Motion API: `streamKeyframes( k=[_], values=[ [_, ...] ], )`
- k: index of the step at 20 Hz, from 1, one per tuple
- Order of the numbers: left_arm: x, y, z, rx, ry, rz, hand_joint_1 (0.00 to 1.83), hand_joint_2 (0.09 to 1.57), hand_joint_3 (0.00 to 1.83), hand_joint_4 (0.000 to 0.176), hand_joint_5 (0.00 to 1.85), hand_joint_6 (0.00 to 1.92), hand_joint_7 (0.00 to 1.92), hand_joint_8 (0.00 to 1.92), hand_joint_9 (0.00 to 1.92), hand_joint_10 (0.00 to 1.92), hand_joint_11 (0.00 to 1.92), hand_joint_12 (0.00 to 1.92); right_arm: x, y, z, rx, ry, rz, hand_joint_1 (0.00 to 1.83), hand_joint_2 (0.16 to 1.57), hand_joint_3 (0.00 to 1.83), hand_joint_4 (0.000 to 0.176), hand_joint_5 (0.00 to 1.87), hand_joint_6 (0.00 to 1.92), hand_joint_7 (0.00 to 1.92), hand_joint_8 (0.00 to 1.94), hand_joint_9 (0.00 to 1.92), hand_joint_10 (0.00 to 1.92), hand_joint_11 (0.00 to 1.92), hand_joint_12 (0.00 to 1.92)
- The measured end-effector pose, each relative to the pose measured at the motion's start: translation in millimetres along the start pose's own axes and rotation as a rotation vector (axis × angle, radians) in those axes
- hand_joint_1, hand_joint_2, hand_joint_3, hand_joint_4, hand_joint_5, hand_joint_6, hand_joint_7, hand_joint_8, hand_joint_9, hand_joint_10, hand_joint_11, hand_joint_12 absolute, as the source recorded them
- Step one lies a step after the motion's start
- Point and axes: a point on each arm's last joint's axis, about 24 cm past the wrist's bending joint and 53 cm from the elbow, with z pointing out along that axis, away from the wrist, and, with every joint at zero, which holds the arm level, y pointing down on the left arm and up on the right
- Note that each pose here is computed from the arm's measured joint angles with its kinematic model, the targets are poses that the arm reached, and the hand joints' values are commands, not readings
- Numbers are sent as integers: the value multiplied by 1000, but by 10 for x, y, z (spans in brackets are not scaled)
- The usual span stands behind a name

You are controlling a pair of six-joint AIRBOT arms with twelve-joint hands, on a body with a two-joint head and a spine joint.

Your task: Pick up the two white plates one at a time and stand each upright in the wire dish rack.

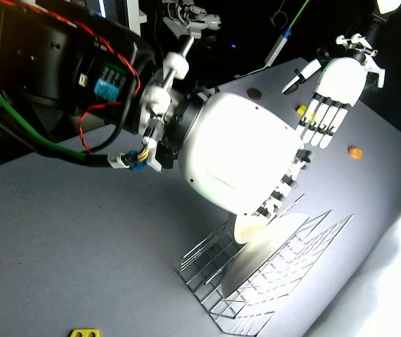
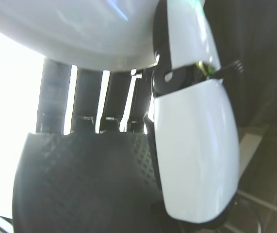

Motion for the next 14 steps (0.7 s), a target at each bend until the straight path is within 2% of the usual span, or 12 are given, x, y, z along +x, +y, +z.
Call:
streamKeyframes(
  k=[1, 2, 3, 4, 5, 7, 8, 9, 10, 11, 12, 14],
  values=[
    [0, 1, 0, 0, 0, 0, 0, 1122, 0, 0, 0, 0, 0, 0, 0, 0, 0, 0, -11, -4, 10, 1, -2, 0, 1388, 1055, 2, 0, 1020, 919, 1151, 623, 1054, 925, 922, 769],
    [0, 1, 0, 0, 0, 0, 0, 1126, 1, 0, 0, 0, 0, 0, 0, 0, 0, 0, -9, -9, 30, 2, 0, 0, 1272, 1067, 0, 0, 1033, 924, 1156, 657, 1107, 484, 914, 774],
    [0, 1, 0, 0, 0, 0, 0, 1127, 1, 0, 0, 0, 0, 0, 0, 0, 0, 0, -10, -22, 47, 5, 3, -1, 1366, 1054, 0, 0, 1051, 875, 1146, 634, 1071, 829, 907, 798],
    [0, 1, 0, 0, 0, 0, 0, 1122, 0, 0, 0, 0, 0, 0, 0, 0, 0, 0, -21, -42, 71, 10, 7, -4, 1385, 1050, 0, 0, 1046, 880, 1155, 613, 1068, 897, 920, 808],
    [0, 1, 0, 0, 0, 0, 0, 1122, 0, 0, 0, 0, 0, 0, 0, 0, 0, 0, -34, -77, 93, 20, 14, -9, 1392, 1038, 0, 0, 1086, 815, 1184, 556, 1085, 882, 929, 795],
    [1, 1, 0, -1, 0, 0, 0, 1127, 1, 0, 0, 0, 0, 0, 0, 0, 0, 0, -55, -98, 98, 25, 17, -20, 1393, 1036, 0, 0, 1087, 813, 1193, 534, 1090, 875, 930, 791],
    [1, 4, -2, -1, 0, 0, 0, 1127, 1, 0, 0, 0, 0, 0, 0, 0, 0, 0, -51, -100, 98, 25, 19, -36, 1281, 1044, 0, 0, 1106, 814, 1197, 569, 1132, 451, 922, 784],
    [0, 2, -2, 0, 0, -1, 0, 1126, 1, 0, 0, 0, 0, 0, 0, 0, 0, 0, -46, -116, 97, 26, 21, -67, 1255, 1050, 1, 16, 1092, 838, 1186, 604, 1198, 220, 909, 782],
    [-1, 2, -2, 0, 0, 0, 0, 1122, 0, 0, 0, 0, 0, 0, 0, 0, 0, 0, -33, -137, 98, 29, 24, -90, 1249, 1054, 0, 24, 1087, 840, 1179, 625, 1244, 106, 910, 794],
    [0, 3, -2, -1, 0, 0, 0, 1124, 0, 0, 0, 0, 0, 0, 0, 0, 0, 0, -20, -158, 101, 32, 26, -105, 1363, 1037, 13, 0, 1091, 805, 1171, 584, 1111, 736, 894, 800],
    [2, 4, -2, -1, 1, 1, 0, 1125, 0, 0, 0, 0, 0, 0, 0, 0, 0, 0, -11, -157, 100, 31, 31, -121, 1384, 1047, 4, 0, 1063, 843, 1150, 618, 1074, 888, 895, 814],
    [0, 2, -2, 0, 0, 0, 0, 1125, 1, 0, 0, 0, 0, 0, 0, 0, 0, 0, -8, -147, 106, 27, 29, -134, 1390, 1047, 0, 0, 1058, 847, 1158, 608, 1069, 917, 907, 821]
  ],
)
